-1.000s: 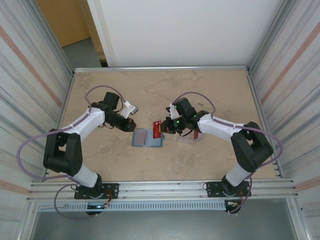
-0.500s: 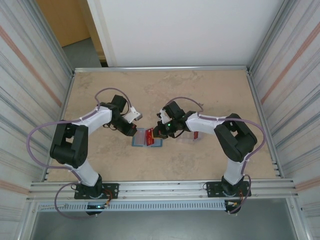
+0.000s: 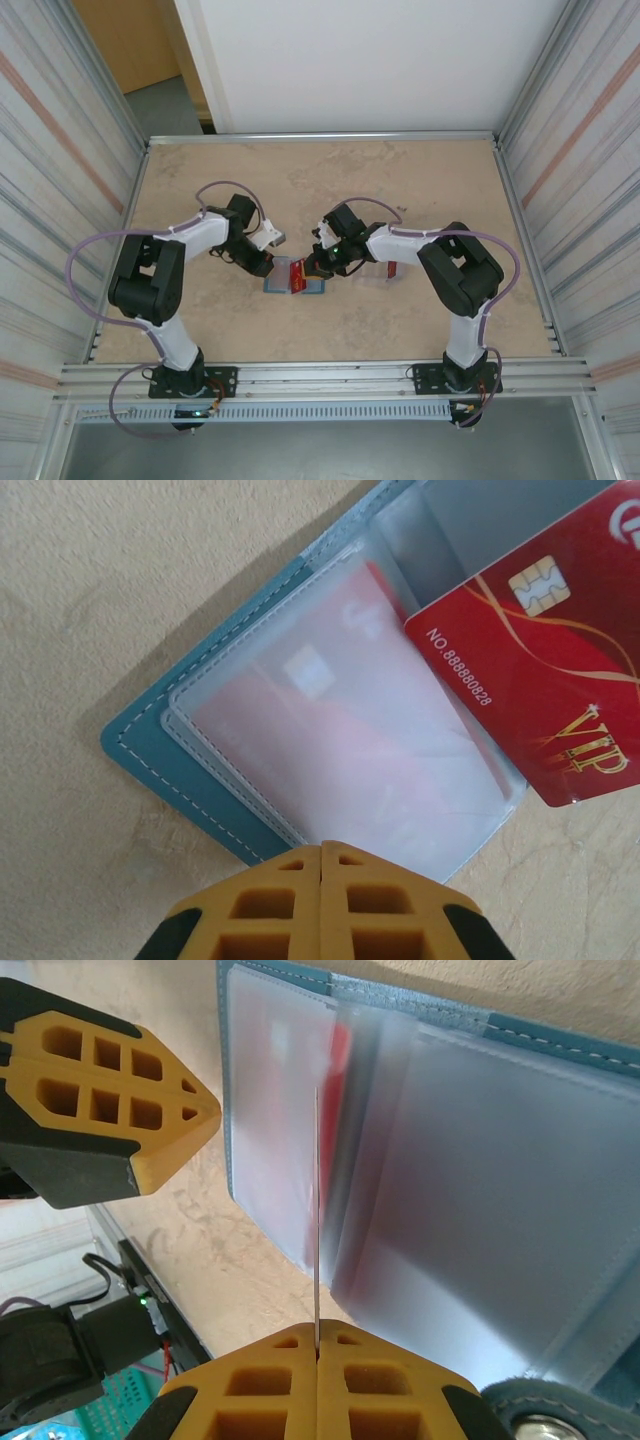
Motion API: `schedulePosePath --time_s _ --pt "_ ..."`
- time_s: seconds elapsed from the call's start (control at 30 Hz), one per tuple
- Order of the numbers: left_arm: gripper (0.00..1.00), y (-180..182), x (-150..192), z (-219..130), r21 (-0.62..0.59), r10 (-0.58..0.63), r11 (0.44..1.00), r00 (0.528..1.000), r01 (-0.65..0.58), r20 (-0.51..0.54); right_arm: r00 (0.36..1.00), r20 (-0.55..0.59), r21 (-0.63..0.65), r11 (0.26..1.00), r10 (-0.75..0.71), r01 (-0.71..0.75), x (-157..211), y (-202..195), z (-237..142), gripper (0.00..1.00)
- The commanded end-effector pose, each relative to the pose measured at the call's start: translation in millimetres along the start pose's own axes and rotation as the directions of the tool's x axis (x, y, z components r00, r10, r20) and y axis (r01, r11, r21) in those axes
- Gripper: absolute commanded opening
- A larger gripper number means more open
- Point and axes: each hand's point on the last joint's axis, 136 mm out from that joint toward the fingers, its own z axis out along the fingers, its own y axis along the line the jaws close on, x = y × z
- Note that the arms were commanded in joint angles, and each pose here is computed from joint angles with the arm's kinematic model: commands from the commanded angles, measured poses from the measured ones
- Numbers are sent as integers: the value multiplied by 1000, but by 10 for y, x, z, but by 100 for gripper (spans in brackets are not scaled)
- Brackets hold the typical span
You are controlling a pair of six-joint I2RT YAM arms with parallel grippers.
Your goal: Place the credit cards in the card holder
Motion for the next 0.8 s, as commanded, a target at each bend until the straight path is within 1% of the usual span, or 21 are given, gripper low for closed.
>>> schedulePosePath --time_s 0.0,0.53,0.77 --pt "0 4 17 37 -4 30 1000 999 -30 -15 1000 -19 -14 1000 13 -13 7 40 53 0" --pt "0 3 65 114 6 28 1000 998 -28 -57 997 -17 3 997 75 -75 58 -113 54 0" --pt "0 9 74 115 0 35 999 998 -35 -60 997 -7 2 997 82 -82 63 -138 24 0"
